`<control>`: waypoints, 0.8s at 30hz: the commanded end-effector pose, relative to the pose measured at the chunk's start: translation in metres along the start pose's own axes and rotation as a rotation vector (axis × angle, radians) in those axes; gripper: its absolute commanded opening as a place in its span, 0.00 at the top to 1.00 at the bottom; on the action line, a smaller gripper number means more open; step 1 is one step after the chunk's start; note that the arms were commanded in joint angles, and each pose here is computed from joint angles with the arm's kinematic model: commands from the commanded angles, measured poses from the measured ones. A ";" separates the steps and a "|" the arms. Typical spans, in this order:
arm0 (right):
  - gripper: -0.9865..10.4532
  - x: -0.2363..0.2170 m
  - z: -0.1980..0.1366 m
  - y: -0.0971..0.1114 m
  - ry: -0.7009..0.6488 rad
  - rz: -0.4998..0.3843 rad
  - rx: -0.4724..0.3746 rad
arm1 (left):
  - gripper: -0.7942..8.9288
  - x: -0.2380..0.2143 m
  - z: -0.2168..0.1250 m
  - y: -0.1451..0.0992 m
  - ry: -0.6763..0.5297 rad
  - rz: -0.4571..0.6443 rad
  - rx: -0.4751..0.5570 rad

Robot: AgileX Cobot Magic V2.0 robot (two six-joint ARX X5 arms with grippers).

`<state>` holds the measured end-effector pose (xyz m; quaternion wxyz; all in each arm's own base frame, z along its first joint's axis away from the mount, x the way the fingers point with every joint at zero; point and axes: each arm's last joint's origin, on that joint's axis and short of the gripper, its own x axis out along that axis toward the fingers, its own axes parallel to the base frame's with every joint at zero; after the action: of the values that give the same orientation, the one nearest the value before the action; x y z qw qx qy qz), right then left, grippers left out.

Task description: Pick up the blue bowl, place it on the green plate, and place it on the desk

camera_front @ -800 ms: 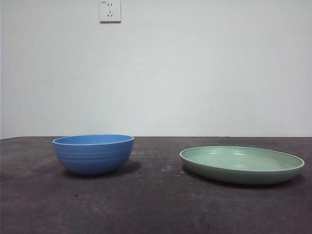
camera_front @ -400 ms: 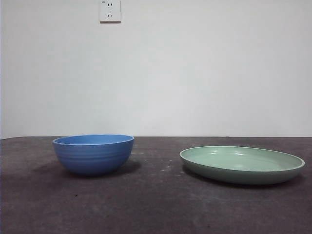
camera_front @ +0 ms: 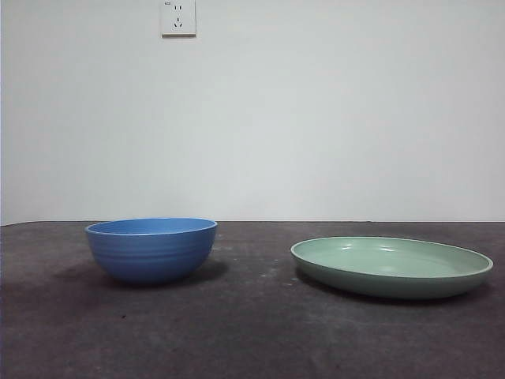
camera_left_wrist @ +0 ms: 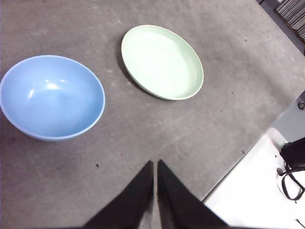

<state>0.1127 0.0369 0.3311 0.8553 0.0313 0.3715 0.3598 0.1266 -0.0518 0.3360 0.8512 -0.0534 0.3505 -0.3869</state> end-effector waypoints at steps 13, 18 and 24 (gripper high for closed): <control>0.59 -0.002 0.004 0.002 -0.011 0.004 -0.014 | 0.44 -0.003 0.006 -0.003 -0.021 -0.009 0.002; 0.59 -0.002 0.004 0.002 -0.011 0.003 -0.015 | 0.44 -0.001 0.006 -0.001 -0.013 0.005 -0.010; 0.59 -0.002 0.004 0.002 -0.011 0.003 -0.015 | 0.44 0.008 0.010 0.005 0.011 0.038 -0.034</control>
<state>0.1127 0.0369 0.3311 0.8554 0.0314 0.3716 0.3596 0.1384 -0.0543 0.3311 0.8517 -0.0581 0.3706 -0.3659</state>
